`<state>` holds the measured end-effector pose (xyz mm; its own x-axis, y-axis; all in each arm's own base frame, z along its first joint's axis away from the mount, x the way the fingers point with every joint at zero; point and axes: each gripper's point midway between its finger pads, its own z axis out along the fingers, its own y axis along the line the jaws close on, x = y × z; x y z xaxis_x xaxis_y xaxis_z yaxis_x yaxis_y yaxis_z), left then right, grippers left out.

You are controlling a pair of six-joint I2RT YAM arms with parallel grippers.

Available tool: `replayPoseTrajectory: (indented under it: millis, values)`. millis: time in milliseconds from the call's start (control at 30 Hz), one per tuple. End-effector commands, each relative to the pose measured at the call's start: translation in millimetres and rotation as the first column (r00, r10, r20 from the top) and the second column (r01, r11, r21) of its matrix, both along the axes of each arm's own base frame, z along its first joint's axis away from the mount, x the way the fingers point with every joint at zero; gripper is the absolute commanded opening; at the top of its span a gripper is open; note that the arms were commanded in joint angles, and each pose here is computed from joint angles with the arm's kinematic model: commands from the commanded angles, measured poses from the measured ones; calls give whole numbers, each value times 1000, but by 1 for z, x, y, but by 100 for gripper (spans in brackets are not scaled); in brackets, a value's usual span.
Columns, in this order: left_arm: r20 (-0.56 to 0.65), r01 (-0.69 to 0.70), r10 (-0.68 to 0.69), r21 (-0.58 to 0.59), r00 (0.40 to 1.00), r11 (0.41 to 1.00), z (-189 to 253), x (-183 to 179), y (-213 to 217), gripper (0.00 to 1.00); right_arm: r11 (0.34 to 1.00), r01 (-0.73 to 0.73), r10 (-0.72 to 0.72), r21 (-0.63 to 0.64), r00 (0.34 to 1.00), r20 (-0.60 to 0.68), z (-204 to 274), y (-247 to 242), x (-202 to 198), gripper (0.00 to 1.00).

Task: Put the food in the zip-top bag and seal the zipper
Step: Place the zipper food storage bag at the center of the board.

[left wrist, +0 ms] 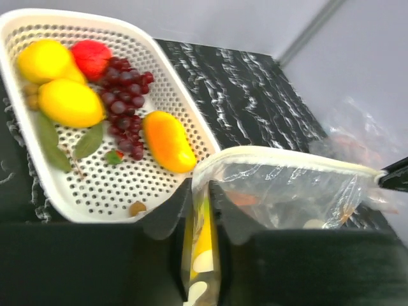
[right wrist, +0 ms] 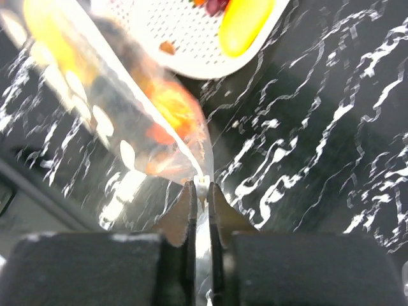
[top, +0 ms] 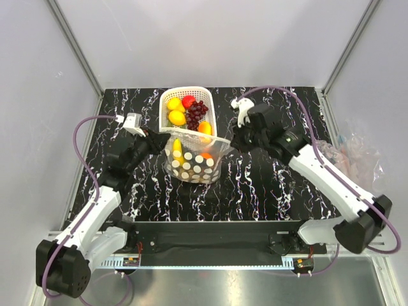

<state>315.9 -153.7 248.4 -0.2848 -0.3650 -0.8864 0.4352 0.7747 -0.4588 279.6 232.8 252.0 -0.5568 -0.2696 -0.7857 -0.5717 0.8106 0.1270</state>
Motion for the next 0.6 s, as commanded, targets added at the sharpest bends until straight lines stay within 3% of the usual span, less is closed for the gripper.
replayPoseTrajectory:
  millis: [0,33,67,167,467,567]
  values:
    - [7,-147,147,30,989,989,3,14,25,38,995,100,-103,27,987,127,32,-3,44,37]
    - [-3,-154,155,28,988,988,2,14,26,52,994,106,-108,22,986,125,30,-1,49,54]
    - [-13,-168,168,30,986,985,0,14,28,71,993,112,-115,27,985,128,32,-1,51,62]
    - [8,-184,184,18,983,983,10,7,32,85,990,116,-126,76,981,144,40,0,49,77]
    - [33,-178,179,-29,983,984,74,-40,42,95,960,158,-201,232,964,173,75,-32,0,87]
    - [-29,-124,124,-30,992,992,77,-64,37,99,941,194,-246,279,955,165,76,-49,-20,91]
